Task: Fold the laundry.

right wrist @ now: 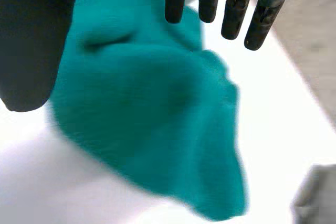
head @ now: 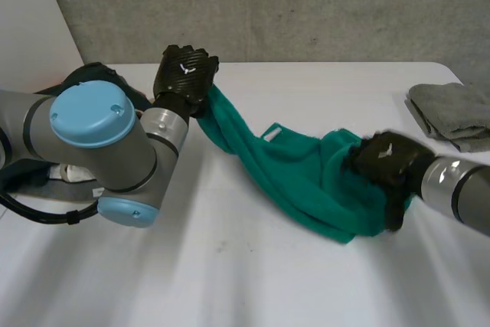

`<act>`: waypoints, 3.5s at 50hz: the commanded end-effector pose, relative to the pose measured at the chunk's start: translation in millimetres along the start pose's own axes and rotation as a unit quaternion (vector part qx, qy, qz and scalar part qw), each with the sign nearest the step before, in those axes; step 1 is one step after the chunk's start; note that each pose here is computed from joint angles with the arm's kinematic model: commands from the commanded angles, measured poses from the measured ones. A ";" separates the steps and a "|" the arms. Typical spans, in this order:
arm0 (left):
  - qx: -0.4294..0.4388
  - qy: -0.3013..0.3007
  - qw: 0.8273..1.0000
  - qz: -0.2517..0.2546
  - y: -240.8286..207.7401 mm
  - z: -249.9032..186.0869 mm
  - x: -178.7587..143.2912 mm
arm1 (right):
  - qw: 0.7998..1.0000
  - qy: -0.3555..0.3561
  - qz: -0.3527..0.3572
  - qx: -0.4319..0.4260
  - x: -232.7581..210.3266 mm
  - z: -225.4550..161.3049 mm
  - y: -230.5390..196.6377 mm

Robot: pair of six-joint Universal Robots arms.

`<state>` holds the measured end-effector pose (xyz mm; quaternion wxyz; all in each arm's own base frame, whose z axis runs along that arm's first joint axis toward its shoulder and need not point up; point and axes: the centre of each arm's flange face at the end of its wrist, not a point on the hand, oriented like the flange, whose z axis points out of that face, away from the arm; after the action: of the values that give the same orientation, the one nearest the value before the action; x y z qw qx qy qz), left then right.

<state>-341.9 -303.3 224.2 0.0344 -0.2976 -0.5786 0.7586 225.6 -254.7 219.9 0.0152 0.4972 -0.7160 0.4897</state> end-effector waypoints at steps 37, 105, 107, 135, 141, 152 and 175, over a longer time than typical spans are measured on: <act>0.038 -0.017 0.999 -0.001 -44.5 -20.7 -22.9 | 0.997 0.027 0.001 0.075 59.1 139.8 -1.9; -0.099 0.010 0.995 0.027 45.3 -22.9 -16.3 | 0.997 0.043 -0.058 -0.028 78.2 130.4 69.0; -0.078 0.010 0.996 0.032 43.5 -9.6 -16.3 | 0.993 0.093 -0.071 0.009 99.2 133.8 52.8; 0.136 -0.091 0.979 0.119 -3.7 32.8 -73.5 | 0.907 0.344 0.030 0.242 169.5 67.7 -18.5; 0.037 -0.032 0.993 0.107 52.0 -11.3 -41.1 | 0.950 0.247 0.066 0.182 120.8 77.0 25.8; -0.076 0.065 0.991 0.094 90.7 -83.6 8.9 | 0.982 0.127 0.131 0.038 58.5 63.1 86.8; -0.082 0.015 0.994 -0.063 32.1 -80.2 -39.9 | 0.983 0.125 0.132 0.037 63.5 37.5 94.7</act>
<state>-264.6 -247.6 201.5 0.0100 -0.3374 -0.6154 0.7123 140.4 -326.5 167.9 0.0282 0.3314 -0.7496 0.5723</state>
